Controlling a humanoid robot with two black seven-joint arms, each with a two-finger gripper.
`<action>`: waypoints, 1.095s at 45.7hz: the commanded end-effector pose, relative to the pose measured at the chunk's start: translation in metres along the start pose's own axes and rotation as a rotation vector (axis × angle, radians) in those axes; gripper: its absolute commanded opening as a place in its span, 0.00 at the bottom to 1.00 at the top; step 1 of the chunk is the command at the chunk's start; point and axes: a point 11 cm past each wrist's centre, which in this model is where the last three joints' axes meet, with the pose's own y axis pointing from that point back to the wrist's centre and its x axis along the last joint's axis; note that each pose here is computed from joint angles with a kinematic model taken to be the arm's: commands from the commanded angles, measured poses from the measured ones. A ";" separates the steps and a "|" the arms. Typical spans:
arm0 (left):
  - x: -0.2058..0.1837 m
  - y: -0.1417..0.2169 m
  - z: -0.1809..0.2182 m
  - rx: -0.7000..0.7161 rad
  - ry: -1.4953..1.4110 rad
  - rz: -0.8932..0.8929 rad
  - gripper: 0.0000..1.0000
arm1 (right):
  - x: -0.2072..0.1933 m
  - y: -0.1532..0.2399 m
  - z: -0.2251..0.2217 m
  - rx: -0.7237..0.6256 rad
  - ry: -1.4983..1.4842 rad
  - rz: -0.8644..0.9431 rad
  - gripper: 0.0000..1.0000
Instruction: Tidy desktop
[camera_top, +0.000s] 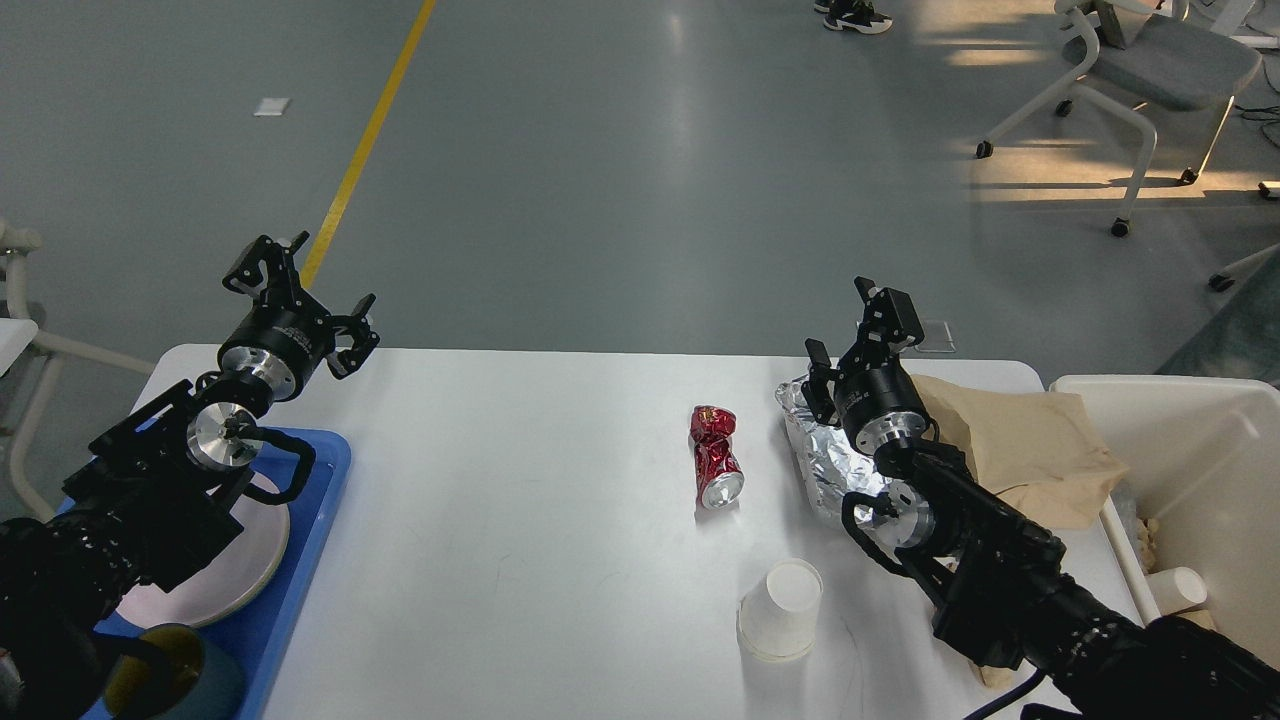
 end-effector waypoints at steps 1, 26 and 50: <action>0.007 0.004 -0.002 -0.021 0.029 0.010 0.96 | 0.000 0.000 0.000 0.000 0.000 0.000 1.00; 0.013 0.017 0.002 -0.286 0.050 0.017 0.96 | 0.000 0.000 0.000 0.000 0.000 0.000 1.00; 0.016 0.021 0.006 -0.352 0.051 0.024 0.96 | 0.000 0.000 0.000 0.000 0.000 0.000 1.00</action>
